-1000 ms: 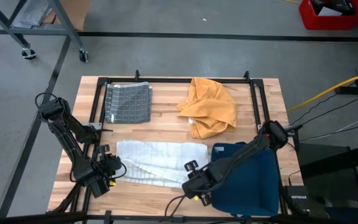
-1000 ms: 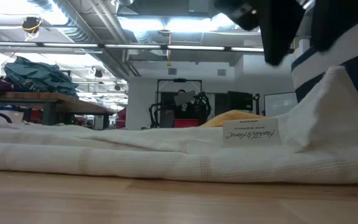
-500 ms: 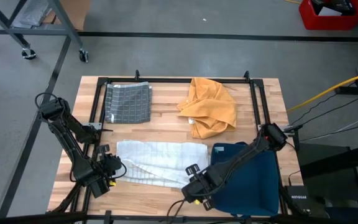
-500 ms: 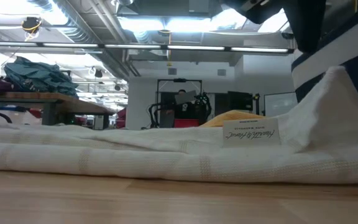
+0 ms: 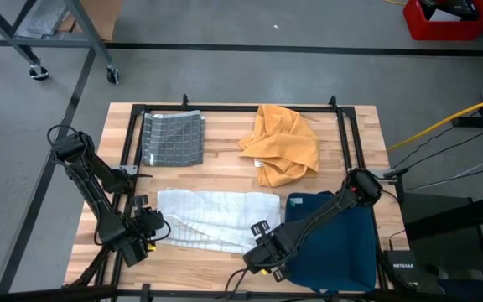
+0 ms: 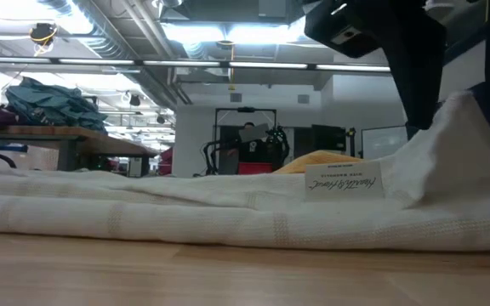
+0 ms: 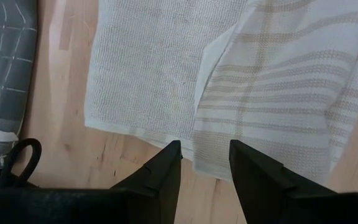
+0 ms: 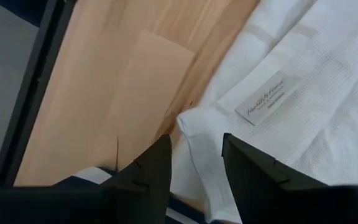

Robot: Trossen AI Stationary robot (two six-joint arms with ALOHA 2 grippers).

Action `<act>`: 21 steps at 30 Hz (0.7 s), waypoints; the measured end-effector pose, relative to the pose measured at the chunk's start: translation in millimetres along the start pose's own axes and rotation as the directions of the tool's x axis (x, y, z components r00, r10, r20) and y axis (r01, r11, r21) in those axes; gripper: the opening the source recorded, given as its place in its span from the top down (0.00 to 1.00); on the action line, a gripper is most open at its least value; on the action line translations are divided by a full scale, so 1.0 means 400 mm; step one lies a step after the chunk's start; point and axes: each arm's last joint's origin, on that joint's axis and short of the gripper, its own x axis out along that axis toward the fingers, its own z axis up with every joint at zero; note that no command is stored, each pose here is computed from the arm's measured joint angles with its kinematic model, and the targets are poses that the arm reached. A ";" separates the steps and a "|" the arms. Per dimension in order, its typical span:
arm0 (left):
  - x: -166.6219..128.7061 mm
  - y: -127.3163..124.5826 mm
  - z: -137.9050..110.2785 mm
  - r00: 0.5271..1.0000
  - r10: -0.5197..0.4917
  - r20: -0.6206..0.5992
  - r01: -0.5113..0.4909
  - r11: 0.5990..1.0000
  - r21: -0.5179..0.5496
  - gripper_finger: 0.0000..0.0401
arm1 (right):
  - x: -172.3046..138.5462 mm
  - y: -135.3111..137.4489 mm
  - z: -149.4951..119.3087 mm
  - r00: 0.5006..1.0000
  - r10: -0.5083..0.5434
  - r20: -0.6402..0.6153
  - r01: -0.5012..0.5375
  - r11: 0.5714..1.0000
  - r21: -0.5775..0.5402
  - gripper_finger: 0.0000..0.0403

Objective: Fold towel
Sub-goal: Fold the white towel

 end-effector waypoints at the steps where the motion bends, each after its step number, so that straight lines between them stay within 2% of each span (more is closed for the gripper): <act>1: 0.000 0.000 0.000 1.000 0.001 0.000 -0.001 1.000 0.000 0.68 | 0.001 0.000 -0.001 1.000 -0.001 -0.005 0.001 1.000 0.001 0.64; 10: 0.000 0.000 0.001 1.000 0.003 0.008 -0.003 1.000 0.000 0.68 | 0.001 -0.002 -0.003 1.000 -0.011 -0.013 0.011 0.999 0.051 0.67; 14: 0.000 0.000 0.001 1.000 0.004 0.008 -0.004 1.000 0.000 0.68 | 0.002 -0.002 -0.004 1.000 -0.012 -0.017 0.014 0.995 0.101 0.77; 19: 0.000 0.001 0.000 1.000 0.006 0.008 -0.006 1.000 0.031 0.68 | 0.002 -0.002 -0.004 1.000 -0.012 -0.019 0.015 0.988 0.156 0.96; 21: 0.000 0.001 0.000 1.000 0.006 0.008 -0.006 0.999 0.043 0.68 | 0.003 -0.002 -0.004 1.000 -0.012 -0.019 0.016 0.985 0.172 0.98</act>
